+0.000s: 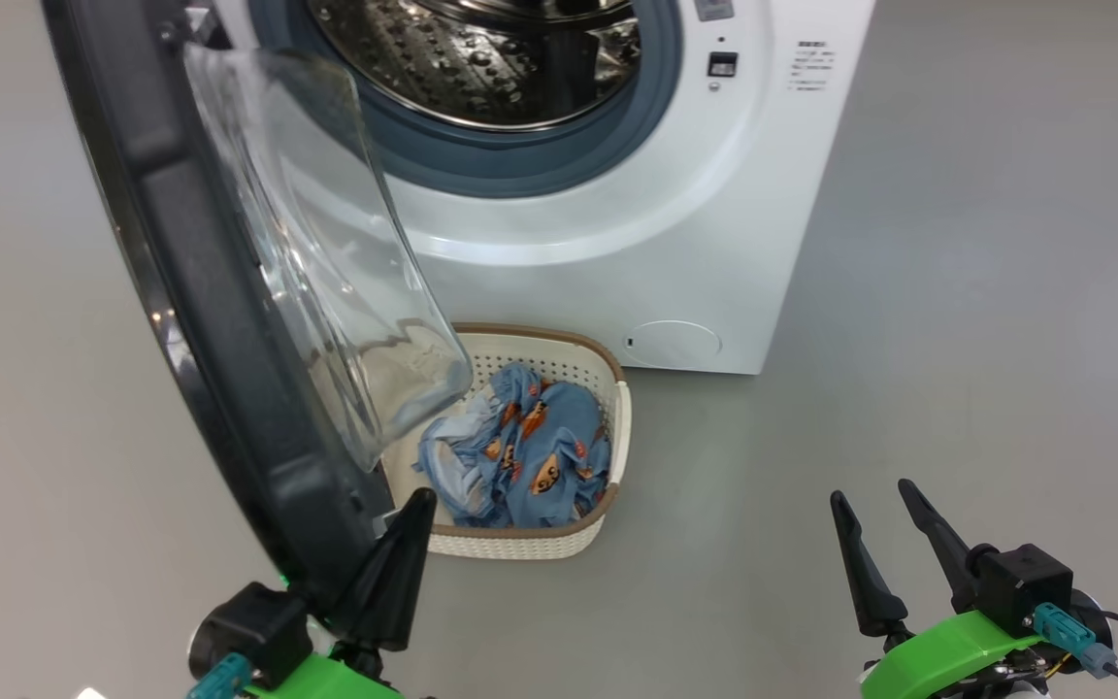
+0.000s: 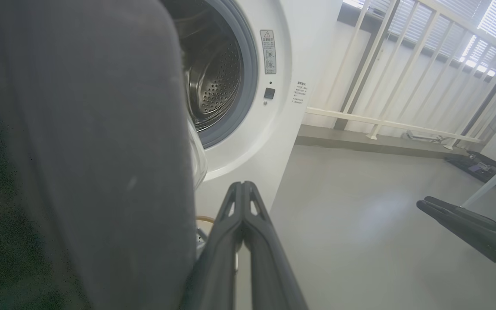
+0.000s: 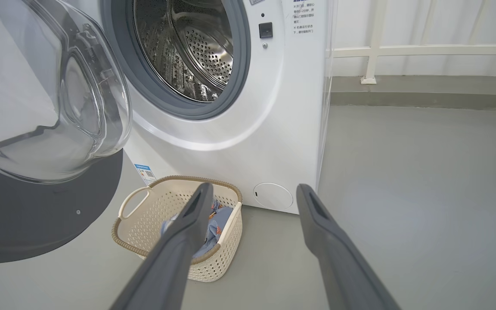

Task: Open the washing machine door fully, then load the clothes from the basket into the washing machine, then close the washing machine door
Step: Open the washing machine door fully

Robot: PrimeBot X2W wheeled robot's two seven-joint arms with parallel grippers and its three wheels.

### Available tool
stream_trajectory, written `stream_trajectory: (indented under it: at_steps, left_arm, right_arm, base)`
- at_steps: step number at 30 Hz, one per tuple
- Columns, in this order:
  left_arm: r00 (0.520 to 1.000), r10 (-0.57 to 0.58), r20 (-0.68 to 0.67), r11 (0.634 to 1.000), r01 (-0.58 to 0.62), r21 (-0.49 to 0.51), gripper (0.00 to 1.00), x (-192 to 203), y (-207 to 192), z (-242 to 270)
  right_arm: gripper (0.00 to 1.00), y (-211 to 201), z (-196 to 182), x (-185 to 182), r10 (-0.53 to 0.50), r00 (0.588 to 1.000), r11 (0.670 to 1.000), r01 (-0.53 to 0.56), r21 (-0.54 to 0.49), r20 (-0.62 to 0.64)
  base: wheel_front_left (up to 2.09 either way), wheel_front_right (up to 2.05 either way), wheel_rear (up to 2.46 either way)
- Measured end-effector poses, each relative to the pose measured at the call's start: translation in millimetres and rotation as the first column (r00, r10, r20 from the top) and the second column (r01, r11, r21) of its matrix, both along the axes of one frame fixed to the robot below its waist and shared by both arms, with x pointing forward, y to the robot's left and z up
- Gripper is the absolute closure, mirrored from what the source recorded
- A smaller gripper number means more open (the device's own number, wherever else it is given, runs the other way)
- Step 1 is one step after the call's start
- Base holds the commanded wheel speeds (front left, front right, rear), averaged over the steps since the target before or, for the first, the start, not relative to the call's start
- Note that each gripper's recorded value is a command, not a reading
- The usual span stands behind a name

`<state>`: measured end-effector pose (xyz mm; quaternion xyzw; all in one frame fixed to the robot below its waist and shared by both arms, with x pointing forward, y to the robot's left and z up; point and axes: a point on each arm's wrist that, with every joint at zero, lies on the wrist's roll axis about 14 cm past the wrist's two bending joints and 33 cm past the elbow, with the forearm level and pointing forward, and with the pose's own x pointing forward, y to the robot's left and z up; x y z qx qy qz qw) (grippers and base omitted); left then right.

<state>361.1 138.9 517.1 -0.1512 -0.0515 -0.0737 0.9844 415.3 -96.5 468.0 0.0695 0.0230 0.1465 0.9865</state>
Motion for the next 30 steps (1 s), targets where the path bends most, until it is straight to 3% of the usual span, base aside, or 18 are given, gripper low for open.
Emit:
stream_trajectory:
  at_steps: [14,30]
  left_arm:
    - [0.978,0.208,-0.020,0.978,-0.207,0.011,1.00,-23,58,-3]
    - [0.877,0.477,-0.050,0.879,-0.477,0.023,1.00,-55,134,-9]
  right_arm:
    - [0.00,33,-3,8,0.089,0.996,0.996,-0.089,0.009,-0.006]
    - [0.00,55,1,8,0.150,0.989,0.989,-0.150,0.010,0.005]
  base:
    - [0.00,0.00,0.00]
    - [0.00,0.00,0.00]
